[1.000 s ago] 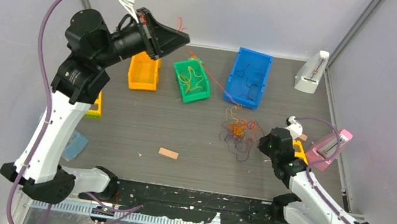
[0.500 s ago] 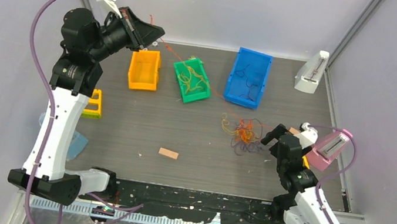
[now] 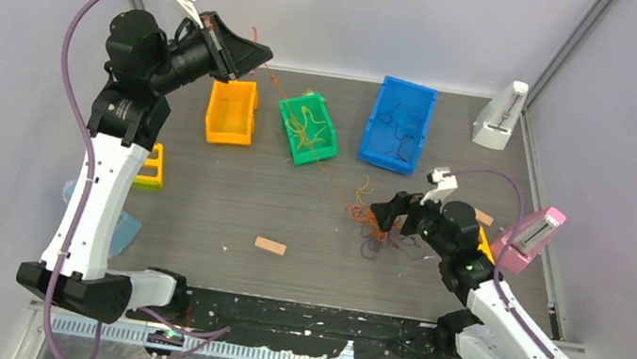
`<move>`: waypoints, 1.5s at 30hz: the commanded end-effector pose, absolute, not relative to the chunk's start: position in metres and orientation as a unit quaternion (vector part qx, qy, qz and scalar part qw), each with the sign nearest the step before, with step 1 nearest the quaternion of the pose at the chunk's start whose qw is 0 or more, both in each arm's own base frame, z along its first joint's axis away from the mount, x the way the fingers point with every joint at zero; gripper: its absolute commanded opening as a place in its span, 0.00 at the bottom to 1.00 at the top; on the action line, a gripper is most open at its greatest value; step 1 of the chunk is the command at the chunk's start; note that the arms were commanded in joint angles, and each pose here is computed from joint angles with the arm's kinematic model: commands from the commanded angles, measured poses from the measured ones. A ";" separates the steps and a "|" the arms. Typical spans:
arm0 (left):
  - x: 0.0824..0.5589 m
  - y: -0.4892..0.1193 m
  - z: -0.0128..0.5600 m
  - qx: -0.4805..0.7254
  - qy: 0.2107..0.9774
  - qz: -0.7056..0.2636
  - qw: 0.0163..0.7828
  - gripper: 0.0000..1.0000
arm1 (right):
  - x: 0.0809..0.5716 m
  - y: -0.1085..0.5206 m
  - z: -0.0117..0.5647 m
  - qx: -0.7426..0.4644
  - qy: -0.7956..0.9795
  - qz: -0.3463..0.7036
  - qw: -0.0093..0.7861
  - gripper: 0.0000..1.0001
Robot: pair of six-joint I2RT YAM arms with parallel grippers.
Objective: Untangle the cables
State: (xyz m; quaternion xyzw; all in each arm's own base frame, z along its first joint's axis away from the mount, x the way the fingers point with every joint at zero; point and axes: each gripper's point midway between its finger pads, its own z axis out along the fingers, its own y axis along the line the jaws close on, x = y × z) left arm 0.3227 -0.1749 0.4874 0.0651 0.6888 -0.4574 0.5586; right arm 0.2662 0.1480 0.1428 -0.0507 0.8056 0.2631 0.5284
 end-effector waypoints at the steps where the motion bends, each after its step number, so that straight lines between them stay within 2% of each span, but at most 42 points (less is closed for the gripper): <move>1: 0.314 -0.175 0.506 0.089 0.669 -0.457 0.580 0.00 | 0.259 0.207 0.211 -0.194 0.714 0.340 0.581 0.95; 8: 0.310 -0.173 0.515 0.090 0.662 -0.456 0.588 0.00 | 0.265 0.251 0.217 -0.250 0.703 0.347 0.568 0.96; 11: 0.309 -0.171 0.523 0.089 0.659 -0.448 0.597 0.00 | 0.289 0.256 0.186 -0.221 0.747 0.317 0.541 0.99; 15: 0.309 -0.151 0.542 0.076 0.655 -0.417 0.626 0.00 | 0.308 0.243 0.121 -0.159 0.830 0.253 0.471 0.94; 17: 0.316 -0.120 0.547 0.036 0.661 -0.382 0.645 0.00 | 0.303 0.232 0.090 -0.137 0.861 0.227 0.435 0.86; 18: 0.320 -0.101 0.550 0.009 0.662 -0.365 0.655 0.00 | 0.303 0.220 0.079 -0.106 0.875 0.204 0.427 0.72; 20: 0.323 -0.063 0.555 -0.050 0.652 -0.348 0.672 0.00 | 0.298 0.199 0.063 -0.057 0.887 0.195 0.414 0.56; 24: 0.329 -0.016 0.545 -0.118 0.633 -0.325 0.693 0.00 | 0.278 0.143 0.035 0.055 0.898 0.217 0.379 0.53; 26: 0.333 -0.007 0.535 -0.131 0.639 -0.315 0.689 0.00 | 0.278 0.129 0.045 0.099 0.880 0.245 0.394 0.50; 28: 0.337 -0.005 0.524 -0.137 0.643 -0.317 0.684 0.00 | 0.282 0.114 0.058 0.126 0.872 0.230 0.414 0.43; 29: 0.338 -0.005 0.520 -0.139 0.643 -0.318 0.682 0.00 | 0.281 0.103 0.061 0.140 0.873 0.204 0.420 0.34; 31: 0.341 -0.002 0.514 -0.145 0.646 -0.311 0.682 0.00 | 0.284 0.081 0.072 0.168 0.869 0.154 0.439 0.28; 34: 0.340 0.008 0.507 -0.158 0.651 -0.283 0.687 0.00 | 0.284 0.052 0.086 0.221 0.861 0.086 0.450 0.28; 35: 0.339 0.011 0.506 -0.162 0.650 -0.273 0.690 0.00 | 0.278 0.034 0.085 0.249 0.857 0.046 0.449 0.33; 39: 0.336 0.025 0.502 -0.183 0.646 -0.255 0.696 0.00 | 0.263 -0.008 0.090 0.341 0.826 -0.036 0.447 0.39; 42: 0.337 0.034 0.497 -0.195 0.644 -0.257 0.694 0.00 | 0.253 -0.024 0.082 0.392 0.810 -0.046 0.434 0.48; 45: 0.338 0.041 0.491 -0.204 0.646 -0.253 0.691 0.00 | 0.244 -0.039 0.071 0.432 0.798 -0.046 0.418 0.49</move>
